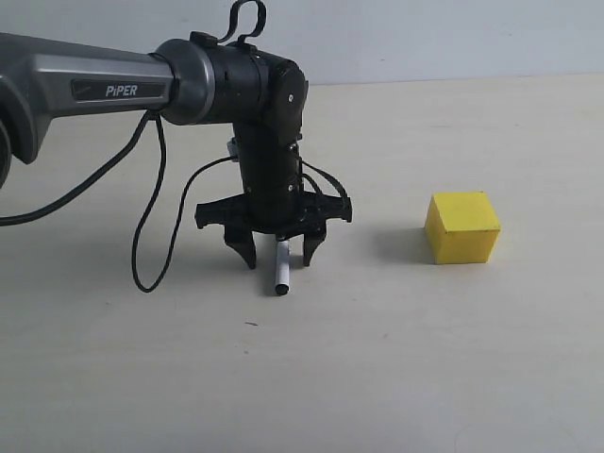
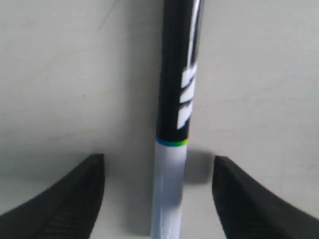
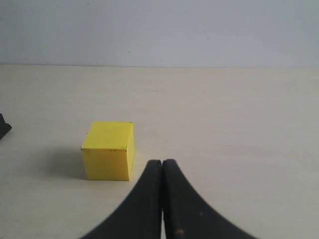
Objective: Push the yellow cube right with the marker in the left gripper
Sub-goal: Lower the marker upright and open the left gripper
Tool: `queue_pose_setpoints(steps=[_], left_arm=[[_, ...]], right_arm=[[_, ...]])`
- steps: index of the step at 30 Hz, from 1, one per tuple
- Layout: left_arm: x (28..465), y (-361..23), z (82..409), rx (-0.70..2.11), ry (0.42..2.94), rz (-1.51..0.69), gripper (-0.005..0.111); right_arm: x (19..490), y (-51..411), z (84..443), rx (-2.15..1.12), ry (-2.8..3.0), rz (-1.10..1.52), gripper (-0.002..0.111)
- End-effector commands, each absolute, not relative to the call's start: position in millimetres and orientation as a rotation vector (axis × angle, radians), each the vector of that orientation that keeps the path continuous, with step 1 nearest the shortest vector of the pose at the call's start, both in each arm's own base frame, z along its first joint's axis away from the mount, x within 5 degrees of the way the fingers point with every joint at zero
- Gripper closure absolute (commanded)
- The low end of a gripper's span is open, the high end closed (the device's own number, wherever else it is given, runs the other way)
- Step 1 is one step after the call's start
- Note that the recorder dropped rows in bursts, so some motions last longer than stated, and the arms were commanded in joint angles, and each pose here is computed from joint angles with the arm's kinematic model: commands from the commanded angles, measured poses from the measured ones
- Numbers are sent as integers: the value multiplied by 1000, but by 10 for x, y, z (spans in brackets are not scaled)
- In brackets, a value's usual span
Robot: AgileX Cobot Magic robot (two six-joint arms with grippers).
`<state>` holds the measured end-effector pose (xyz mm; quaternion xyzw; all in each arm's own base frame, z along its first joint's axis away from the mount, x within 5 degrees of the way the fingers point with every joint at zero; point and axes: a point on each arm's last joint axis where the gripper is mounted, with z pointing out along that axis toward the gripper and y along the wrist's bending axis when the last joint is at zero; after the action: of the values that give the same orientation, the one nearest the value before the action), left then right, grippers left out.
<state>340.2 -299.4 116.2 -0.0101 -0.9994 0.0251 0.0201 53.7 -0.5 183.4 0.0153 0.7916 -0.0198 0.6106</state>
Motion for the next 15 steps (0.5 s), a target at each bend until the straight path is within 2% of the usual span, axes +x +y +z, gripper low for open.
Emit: queue_pose_setpoints(steps=[1,7,15], left_arm=[[3429,-2981,1199,-57,-3107,89,35],[3434,-2975,1266,-135,-3123,94,35],[3462,-2979,1779,-351,-3264,224,36]], right_arm=[[537,-9,1825,40,1823,-52,108],[537,-9,1825,41,1823,-50,108],[537,-9,1825,41,1823,-50,108]])
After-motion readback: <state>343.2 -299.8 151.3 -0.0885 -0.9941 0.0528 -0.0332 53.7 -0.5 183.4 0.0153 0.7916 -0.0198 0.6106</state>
